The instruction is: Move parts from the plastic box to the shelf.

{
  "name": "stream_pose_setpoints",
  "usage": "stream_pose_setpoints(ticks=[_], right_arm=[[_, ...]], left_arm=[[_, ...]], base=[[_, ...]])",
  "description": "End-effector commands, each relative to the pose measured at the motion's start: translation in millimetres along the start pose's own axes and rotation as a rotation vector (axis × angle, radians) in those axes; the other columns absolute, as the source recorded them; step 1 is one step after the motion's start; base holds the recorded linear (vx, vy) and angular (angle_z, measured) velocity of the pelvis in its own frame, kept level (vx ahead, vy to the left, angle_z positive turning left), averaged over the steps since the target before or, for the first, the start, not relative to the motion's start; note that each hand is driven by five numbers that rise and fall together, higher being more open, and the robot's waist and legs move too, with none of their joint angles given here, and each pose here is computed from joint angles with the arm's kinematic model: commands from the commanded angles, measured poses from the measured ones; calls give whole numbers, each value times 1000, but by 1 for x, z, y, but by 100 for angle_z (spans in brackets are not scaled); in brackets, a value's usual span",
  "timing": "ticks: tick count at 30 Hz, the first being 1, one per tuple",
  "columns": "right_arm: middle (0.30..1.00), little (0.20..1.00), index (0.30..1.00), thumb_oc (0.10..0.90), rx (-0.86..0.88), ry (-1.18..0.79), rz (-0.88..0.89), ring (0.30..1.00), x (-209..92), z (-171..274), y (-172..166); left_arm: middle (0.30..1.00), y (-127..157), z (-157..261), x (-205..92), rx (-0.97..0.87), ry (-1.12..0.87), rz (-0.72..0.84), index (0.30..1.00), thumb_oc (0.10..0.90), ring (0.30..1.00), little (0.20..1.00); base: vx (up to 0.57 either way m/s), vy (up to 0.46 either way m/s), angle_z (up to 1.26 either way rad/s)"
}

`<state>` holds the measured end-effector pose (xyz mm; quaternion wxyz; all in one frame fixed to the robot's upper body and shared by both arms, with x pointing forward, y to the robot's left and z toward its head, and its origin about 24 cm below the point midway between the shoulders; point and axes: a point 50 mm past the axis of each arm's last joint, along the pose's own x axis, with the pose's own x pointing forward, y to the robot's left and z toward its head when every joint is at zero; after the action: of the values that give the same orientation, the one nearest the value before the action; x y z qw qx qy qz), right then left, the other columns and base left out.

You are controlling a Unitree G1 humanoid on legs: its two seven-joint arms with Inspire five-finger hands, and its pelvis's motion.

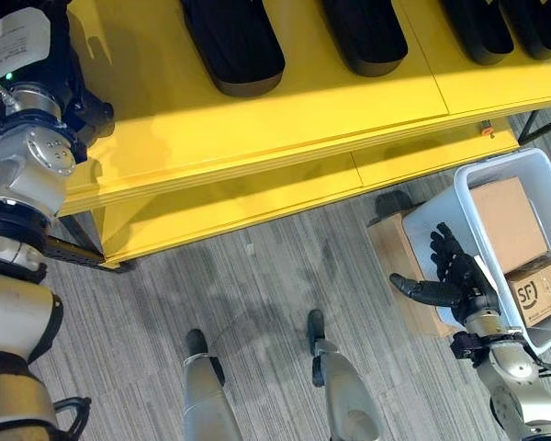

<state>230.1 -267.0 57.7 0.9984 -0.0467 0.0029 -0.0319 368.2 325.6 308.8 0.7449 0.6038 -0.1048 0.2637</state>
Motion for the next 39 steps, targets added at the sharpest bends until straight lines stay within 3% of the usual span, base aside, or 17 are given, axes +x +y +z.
stream_pose_setpoints(ticks=[1, 21, 39], right_arm=[[1000, 1000, 1000, 900, -100, -219, -70, 1000, 2, 50, -31], [1000, 1000, 1000, 900, -107, -207, -93, 1000, -4, 48, -36], [1000, 1000, 1000, 900, -118, -188, -104, 1000, -5, 45, -39]], left_arm=[[1000, 45, 2, 10, 49, -21, 143, 1000, 900, 1000, 1000], [1000, 23, 19, 8, 15, -72, 91, 1000, 900, 1000, 1000], [1000, 18, 60, 13, -25, -189, 76, 1000, 900, 1000, 1000]], base=[[0, 0, 0], [6, 0, -1], [0, 0, 0]])
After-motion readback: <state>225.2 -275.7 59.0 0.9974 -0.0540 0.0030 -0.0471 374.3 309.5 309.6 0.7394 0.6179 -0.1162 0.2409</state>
